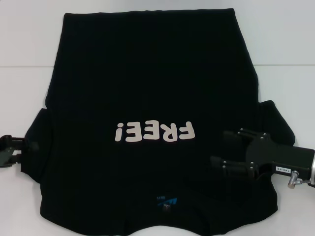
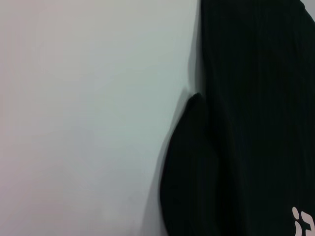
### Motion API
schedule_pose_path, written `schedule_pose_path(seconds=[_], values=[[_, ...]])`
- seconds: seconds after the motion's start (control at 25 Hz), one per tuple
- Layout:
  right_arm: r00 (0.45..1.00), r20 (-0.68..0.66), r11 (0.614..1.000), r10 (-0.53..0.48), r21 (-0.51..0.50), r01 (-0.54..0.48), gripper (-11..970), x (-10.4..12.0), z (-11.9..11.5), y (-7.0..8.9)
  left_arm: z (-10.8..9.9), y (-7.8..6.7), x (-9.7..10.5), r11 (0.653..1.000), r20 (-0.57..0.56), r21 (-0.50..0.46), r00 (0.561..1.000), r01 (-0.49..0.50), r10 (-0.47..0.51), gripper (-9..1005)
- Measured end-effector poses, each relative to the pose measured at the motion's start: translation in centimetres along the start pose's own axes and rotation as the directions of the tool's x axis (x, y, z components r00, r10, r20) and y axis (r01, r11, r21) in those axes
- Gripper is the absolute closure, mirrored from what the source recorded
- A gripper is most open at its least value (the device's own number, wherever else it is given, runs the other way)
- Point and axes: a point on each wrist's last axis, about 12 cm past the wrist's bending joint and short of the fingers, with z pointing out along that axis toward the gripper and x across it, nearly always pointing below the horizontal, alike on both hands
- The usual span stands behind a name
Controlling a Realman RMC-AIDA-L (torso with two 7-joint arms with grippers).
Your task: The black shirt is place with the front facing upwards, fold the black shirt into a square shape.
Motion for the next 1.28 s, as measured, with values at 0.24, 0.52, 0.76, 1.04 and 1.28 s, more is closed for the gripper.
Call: schedule_pose_path(seconds=[0.24, 0.52, 0.76, 1.04, 1.28], values=[[1.000, 0.002, 1.000, -0.001, -0.004, 0.001, 94, 0.0, 0.0, 0.0, 0.2, -0.2, -0.1, 1.000, -0.009, -0.002, 1.000, -0.010, 0.010, 463], [1.000, 0.005, 1.000, -0.004, -0.009, 0.004, 95, -0.2, 0.0, 0.0, 0.3, -0.4, -0.2, 1.000, -0.009, -0.003, 1.000, -0.015, 0.015, 768], [1.000, 0.007, 1.000, -0.005, -0.012, 0.005, 94, -0.2, 0.0, 0.1, 0.2, -0.3, -0.2, 1.000, -0.003, -0.008, 1.000, -0.016, 0.016, 967], [1.000, 0.009, 1.000, -0.006, -0.016, 0.006, 101, -0.3, 0.0, 0.1, -0.7, -0.1, -1.1, 0.999, 0.035, -0.036, 0.999, -0.034, 0.035, 993], [1.000, 0.009, 1.000, -0.009, -0.014, 0.009, 109, -0.3, -0.1, 0.0, -2.7, 0.0, -2.8, 0.995, 0.089, -0.076, 0.994, -0.060, 0.067, 992]])
